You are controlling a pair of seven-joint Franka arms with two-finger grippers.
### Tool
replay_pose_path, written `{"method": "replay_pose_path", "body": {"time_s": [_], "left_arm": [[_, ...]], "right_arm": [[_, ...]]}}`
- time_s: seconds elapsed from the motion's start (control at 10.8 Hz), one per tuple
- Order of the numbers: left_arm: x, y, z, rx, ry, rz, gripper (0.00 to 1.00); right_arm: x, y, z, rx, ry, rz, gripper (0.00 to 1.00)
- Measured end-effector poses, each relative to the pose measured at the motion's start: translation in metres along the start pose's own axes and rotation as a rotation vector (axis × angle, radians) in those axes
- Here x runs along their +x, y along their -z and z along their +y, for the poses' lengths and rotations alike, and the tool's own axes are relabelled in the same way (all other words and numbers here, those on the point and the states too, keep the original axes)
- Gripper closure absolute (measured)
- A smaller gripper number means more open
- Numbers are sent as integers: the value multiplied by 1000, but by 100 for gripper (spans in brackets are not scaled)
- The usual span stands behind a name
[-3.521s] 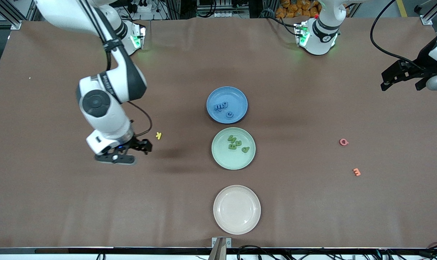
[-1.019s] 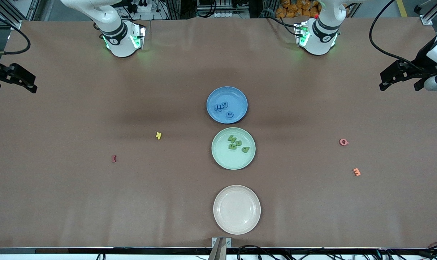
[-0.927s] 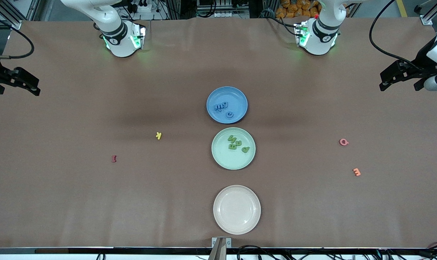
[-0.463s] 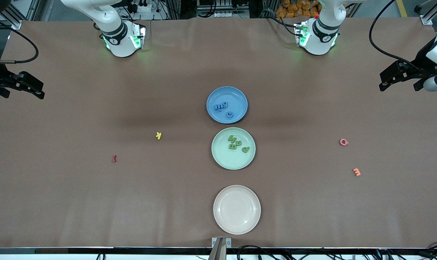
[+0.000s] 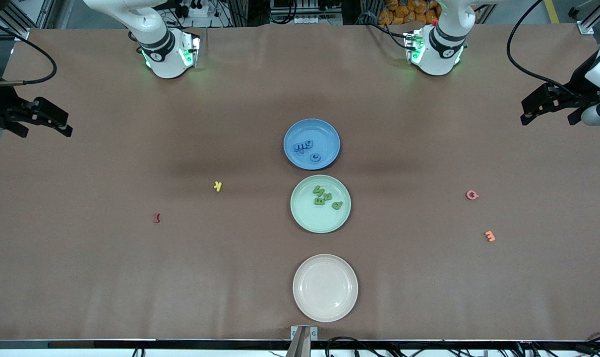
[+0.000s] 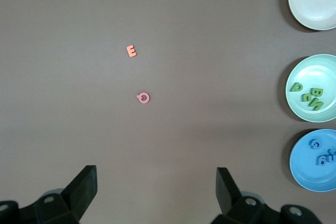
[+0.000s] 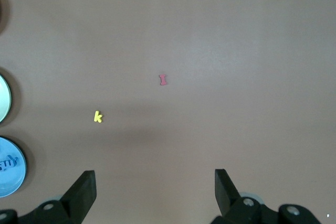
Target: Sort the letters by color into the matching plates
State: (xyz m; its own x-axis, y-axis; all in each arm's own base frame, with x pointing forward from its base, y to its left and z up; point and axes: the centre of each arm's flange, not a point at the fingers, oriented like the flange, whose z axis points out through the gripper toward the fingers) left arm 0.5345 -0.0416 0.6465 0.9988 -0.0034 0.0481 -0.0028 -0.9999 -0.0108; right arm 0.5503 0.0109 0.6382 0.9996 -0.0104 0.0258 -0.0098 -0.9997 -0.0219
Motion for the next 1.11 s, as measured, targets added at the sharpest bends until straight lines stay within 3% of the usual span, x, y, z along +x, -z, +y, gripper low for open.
{"method": "replay_pose_path", "body": {"time_s": [1.11], "left_arm": [[1, 4, -4, -1, 8, 10, 0]], "right_arm": [[-1, -6, 0, -1, 4, -14, 0]]}}
